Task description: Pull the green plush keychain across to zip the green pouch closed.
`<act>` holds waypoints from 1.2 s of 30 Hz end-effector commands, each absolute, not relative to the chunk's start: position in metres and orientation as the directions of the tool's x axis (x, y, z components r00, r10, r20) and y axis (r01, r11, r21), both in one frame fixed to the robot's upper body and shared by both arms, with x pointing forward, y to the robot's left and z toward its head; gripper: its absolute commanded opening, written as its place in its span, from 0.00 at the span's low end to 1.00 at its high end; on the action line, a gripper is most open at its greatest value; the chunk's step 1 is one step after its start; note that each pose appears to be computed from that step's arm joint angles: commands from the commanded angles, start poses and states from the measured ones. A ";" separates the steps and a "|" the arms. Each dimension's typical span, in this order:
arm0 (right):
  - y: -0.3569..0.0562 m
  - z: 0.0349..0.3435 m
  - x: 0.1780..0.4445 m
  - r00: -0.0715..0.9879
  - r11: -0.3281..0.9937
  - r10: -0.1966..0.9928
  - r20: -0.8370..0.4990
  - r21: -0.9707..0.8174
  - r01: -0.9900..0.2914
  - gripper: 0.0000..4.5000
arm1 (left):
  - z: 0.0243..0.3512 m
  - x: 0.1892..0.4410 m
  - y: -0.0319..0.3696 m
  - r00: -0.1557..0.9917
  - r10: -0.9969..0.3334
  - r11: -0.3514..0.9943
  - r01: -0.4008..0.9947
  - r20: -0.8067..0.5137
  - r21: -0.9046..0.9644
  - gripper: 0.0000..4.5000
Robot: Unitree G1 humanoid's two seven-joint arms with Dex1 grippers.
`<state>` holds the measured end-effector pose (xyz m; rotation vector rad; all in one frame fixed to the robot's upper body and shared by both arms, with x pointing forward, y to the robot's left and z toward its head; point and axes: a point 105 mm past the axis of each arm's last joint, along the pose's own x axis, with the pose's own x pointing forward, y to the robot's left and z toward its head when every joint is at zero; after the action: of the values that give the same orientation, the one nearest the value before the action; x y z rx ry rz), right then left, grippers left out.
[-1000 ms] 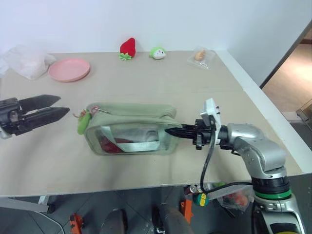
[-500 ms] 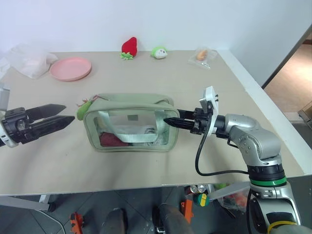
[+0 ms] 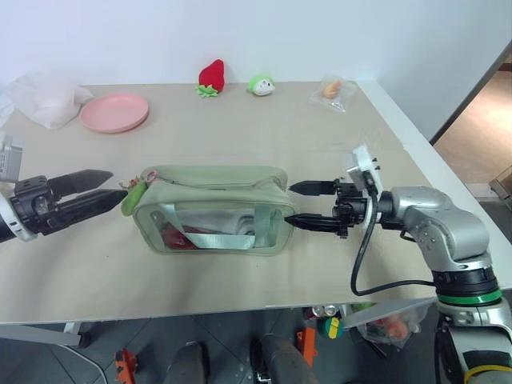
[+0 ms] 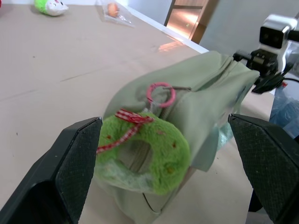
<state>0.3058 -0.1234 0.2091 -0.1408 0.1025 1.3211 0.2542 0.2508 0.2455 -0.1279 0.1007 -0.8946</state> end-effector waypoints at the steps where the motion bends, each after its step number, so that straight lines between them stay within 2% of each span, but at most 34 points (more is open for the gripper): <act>1: -0.134 0.230 0.304 0.253 0.240 0.958 -0.133 -0.107 -0.965 1.00 | 0.256 0.248 0.258 0.632 -0.774 0.630 0.768 -0.021 -0.114 1.00; 10: -0.126 0.228 0.285 0.190 0.174 0.967 -0.168 -0.105 -0.979 1.00 | 0.259 0.232 0.247 0.571 -0.819 0.574 0.814 -0.055 -0.089 1.00; 18: -0.103 0.222 0.273 0.113 0.103 0.983 -0.147 -0.075 -0.992 1.00 | 0.264 0.232 0.245 0.565 -0.823 0.567 0.821 -0.055 -0.068 1.00; 25: -0.103 0.219 0.278 0.108 0.101 0.986 -0.130 -0.063 -0.993 0.53 | 0.259 0.234 0.247 0.576 -0.815 0.579 0.812 -0.056 -0.073 1.00; 27: -0.104 0.219 0.279 0.112 0.105 0.986 -0.124 -0.063 -0.993 0.34 | 0.255 0.234 0.252 0.592 -0.804 0.595 0.799 -0.059 -0.090 1.00; 31: -0.104 0.220 0.279 0.106 0.099 0.987 -0.117 -0.063 -0.993 0.06 | 0.248 0.234 0.262 0.619 -0.783 0.621 0.774 -0.060 -0.122 1.00; 32: -0.104 0.220 0.279 0.105 0.098 0.988 -0.116 -0.062 -0.993 0.01 | 0.246 0.234 0.264 0.624 -0.779 0.626 0.769 -0.064 -0.130 1.00; 36: -0.103 0.219 0.280 0.114 0.107 0.987 -0.114 -0.066 -0.992 0.01 | 0.238 0.236 0.271 0.655 -0.751 0.658 0.735 -0.080 -0.163 1.00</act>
<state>0.2819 -0.1055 0.2105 -0.1201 0.0894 1.4465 0.2374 0.2629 0.2287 -0.1372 0.1911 -0.8801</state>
